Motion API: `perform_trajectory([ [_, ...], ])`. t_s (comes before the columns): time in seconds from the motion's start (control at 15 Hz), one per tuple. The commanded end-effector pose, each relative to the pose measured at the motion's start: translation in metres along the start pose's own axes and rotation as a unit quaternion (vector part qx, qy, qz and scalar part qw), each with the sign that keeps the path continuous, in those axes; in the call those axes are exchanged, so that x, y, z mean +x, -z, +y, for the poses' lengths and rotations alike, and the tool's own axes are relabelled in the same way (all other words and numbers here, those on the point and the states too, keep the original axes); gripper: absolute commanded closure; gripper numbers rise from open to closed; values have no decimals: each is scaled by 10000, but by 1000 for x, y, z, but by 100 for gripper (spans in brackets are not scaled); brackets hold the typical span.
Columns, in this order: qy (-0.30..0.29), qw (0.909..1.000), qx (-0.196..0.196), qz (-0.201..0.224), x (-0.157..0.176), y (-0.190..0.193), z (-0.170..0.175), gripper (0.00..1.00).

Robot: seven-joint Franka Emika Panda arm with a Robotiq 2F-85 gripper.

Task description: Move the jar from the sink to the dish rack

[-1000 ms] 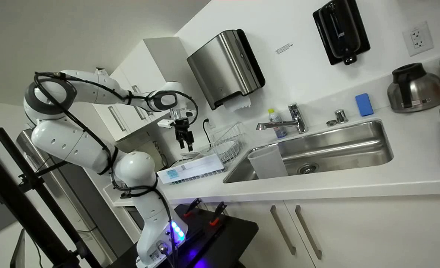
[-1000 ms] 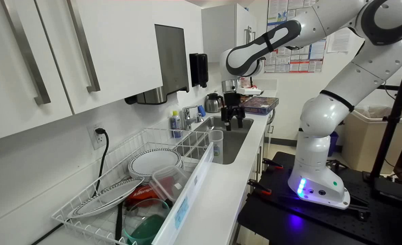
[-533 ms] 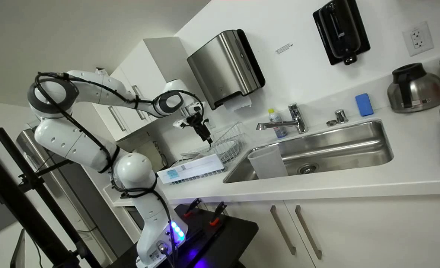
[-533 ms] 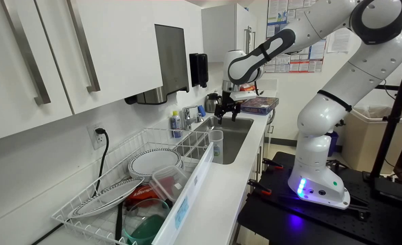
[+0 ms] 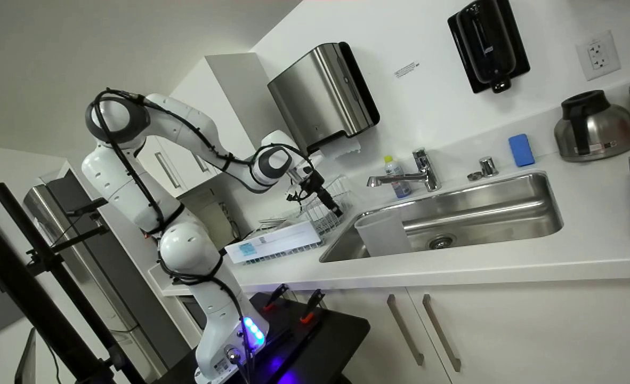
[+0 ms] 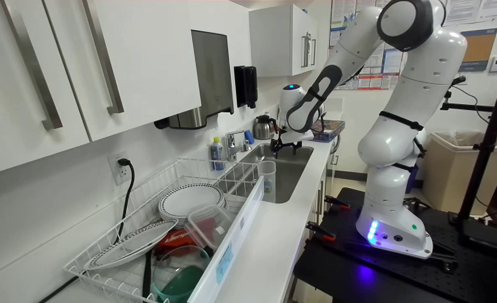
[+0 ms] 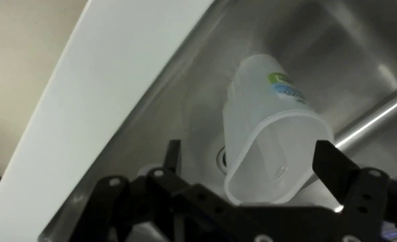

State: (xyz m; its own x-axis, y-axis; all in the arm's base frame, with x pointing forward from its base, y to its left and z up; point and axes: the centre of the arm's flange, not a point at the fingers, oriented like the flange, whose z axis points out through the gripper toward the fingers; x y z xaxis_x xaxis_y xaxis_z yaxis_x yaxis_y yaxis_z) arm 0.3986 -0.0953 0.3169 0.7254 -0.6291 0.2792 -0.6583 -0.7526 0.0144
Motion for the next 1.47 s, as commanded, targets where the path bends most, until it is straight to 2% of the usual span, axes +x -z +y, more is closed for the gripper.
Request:
perform_trajectory([
  [0.0, -797, 9949, -600, 128, 26, -44, 0, 0],
  [0.07, -1007, 9919, -775, 88, 31, -50, 3, 0],
  [0.13, -653, 9967, -473, 77, 17, -26, 19, 0],
  [0.27, -901, 9941, -591, 92, 26, -33, 22, 0],
  [0.47, -932, 9939, -586, 80, 31, -36, 21, 0],
  [1.07, -1531, 9840, -458, -789, 67, -82, -19, 0],
  [1.4, -1657, 9794, -588, -997, 82, -102, -38, 0],
])
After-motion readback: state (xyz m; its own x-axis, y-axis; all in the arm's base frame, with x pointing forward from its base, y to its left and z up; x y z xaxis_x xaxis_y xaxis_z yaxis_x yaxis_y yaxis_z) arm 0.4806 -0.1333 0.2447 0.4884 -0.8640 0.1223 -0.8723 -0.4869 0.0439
